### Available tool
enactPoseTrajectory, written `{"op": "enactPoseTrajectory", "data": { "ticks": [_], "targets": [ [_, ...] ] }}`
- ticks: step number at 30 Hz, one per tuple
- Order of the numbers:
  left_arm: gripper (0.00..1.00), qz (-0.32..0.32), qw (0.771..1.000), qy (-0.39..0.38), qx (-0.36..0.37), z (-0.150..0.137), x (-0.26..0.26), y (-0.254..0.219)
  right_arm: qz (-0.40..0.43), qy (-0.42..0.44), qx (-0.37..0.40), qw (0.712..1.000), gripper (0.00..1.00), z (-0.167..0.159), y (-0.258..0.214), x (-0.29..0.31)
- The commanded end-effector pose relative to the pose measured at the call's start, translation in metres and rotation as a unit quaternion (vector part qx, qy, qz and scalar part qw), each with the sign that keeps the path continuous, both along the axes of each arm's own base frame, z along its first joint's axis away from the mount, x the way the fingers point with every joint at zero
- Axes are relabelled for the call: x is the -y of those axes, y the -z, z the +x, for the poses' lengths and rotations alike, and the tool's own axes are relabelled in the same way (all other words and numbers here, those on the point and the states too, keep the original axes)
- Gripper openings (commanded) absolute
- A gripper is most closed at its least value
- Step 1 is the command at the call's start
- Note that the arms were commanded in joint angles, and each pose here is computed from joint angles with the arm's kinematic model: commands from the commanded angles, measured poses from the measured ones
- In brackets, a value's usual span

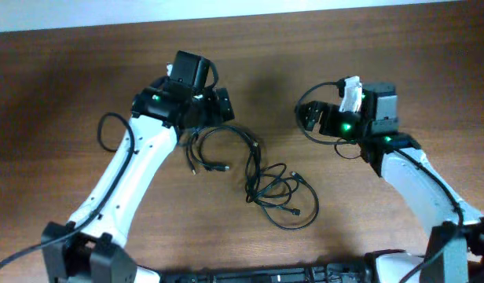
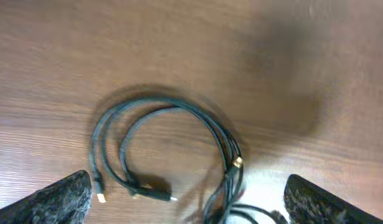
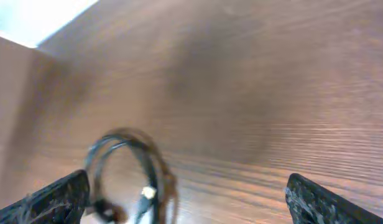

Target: Untangle cables

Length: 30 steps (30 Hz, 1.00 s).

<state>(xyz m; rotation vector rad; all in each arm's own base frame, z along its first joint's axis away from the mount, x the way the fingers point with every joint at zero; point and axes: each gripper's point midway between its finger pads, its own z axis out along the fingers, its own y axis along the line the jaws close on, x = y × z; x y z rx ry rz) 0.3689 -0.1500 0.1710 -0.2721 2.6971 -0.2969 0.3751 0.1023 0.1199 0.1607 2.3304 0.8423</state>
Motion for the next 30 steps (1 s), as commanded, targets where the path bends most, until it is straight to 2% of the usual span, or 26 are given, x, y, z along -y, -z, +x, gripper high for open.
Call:
{"op": "enactPoseTrajectory", "data": {
  "ticks": [1,2,3,4,6,8,9,10,11,12,13,14,15,16,17,19,20,22,24,25,26,27,30],
  "targets": [
    [0.99,-0.008,0.997,0.057,-0.052,-0.003,0.018,0.033,0.136,-0.053,-0.088,0.985,1.00,-0.044,-0.029,-0.030],
    [0.96,-0.002,0.996,0.057,-0.068,-0.002,0.018,0.048,0.163,-0.028,-0.192,0.967,0.98,-0.073,-0.015,-0.035],
    [0.90,0.005,0.995,0.057,-0.088,0.001,0.019,0.068,0.166,-0.015,-0.267,0.949,0.98,-0.097,-0.002,-0.039],
    [0.90,0.011,0.993,0.056,-0.105,0.003,0.020,0.086,0.157,-0.018,-0.334,0.929,1.00,-0.126,0.008,-0.047],
    [0.94,0.020,0.989,0.053,-0.134,0.001,0.019,0.111,0.132,-0.046,-0.355,0.925,0.99,-0.144,0.013,-0.063],
    [0.97,0.021,0.989,0.053,-0.137,0.001,0.019,0.114,0.044,0.027,-0.366,0.929,1.00,-0.142,0.041,-0.062],
    [0.97,0.021,0.989,0.053,-0.138,0.001,0.019,0.114,0.028,0.033,-0.352,0.935,0.91,-0.136,0.046,-0.068],
    [0.98,0.022,0.989,0.053,-0.139,0.000,0.018,0.114,0.019,0.032,-0.329,0.943,0.65,-0.125,0.050,-0.076],
    [0.98,0.023,0.988,0.053,-0.141,-0.001,0.018,0.114,0.029,0.013,-0.283,0.959,0.27,-0.105,0.049,-0.094],
    [0.98,0.023,0.988,0.053,-0.142,-0.001,0.018,0.114,0.028,-0.014,-0.209,0.977,0.17,-0.080,0.041,-0.105],
    [0.98,0.025,0.988,0.053,-0.146,-0.003,0.017,0.114,0.021,-0.061,-0.083,0.995,0.14,-0.047,0.016,-0.115],
    [1.00,0.034,0.986,0.056,-0.156,-0.008,0.013,0.116,0.032,-0.087,0.036,0.995,0.14,-0.016,-0.025,-0.121],
    [0.99,0.038,0.984,0.051,-0.167,-0.012,0.007,0.116,0.036,-0.084,0.113,0.989,0.14,0.008,-0.059,-0.116],
    [0.99,0.038,0.983,0.041,-0.173,-0.012,-0.001,0.117,0.044,-0.069,0.143,0.986,0.14,0.019,-0.073,-0.108],
    [0.99,0.031,0.983,0.034,-0.175,-0.010,-0.005,0.117,0.042,-0.065,0.134,0.988,0.21,0.019,-0.069,-0.105],
    [0.99,0.004,0.983,0.029,-0.183,-0.009,-0.006,0.116,0.015,-0.063,0.066,0.996,0.51,0.005,-0.038,-0.098],
    [0.99,0.001,0.983,0.025,-0.183,-0.008,-0.008,0.115,0.014,-0.080,0.014,0.997,0.61,-0.012,-0.021,-0.099],
    [0.99,-0.004,0.986,0.027,-0.165,0.001,-0.005,0.114,0.027,-0.111,-0.066,0.991,0.61,-0.042,-0.001,-0.103],
    [0.99,-0.013,0.990,0.029,-0.139,0.018,0.006,0.123,-0.029,-0.076,-0.163,0.983,0.61,-0.070,0.034,-0.080],
    [0.99,-0.013,0.990,0.030,-0.138,0.022,0.010,0.132,-0.037,-0.074,-0.180,0.980,0.60,-0.077,0.039,-0.077],
    [0.99,-0.013,0.990,0.028,-0.141,0.024,0.010,0.140,-0.048,-0.053,-0.184,0.980,0.44,-0.075,0.045,-0.079],
    [0.99,-0.013,0.989,0.026,-0.146,0.023,0.010,0.144,-0.061,-0.040,-0.183,0.980,0.43,-0.072,0.052,-0.083],
    [0.99,-0.011,0.988,0.017,-0.154,0.022,0.002,0.146,-0.012,-0.113,-0.111,0.987,0.04,-0.057,0.044,-0.140]
  ]
}}
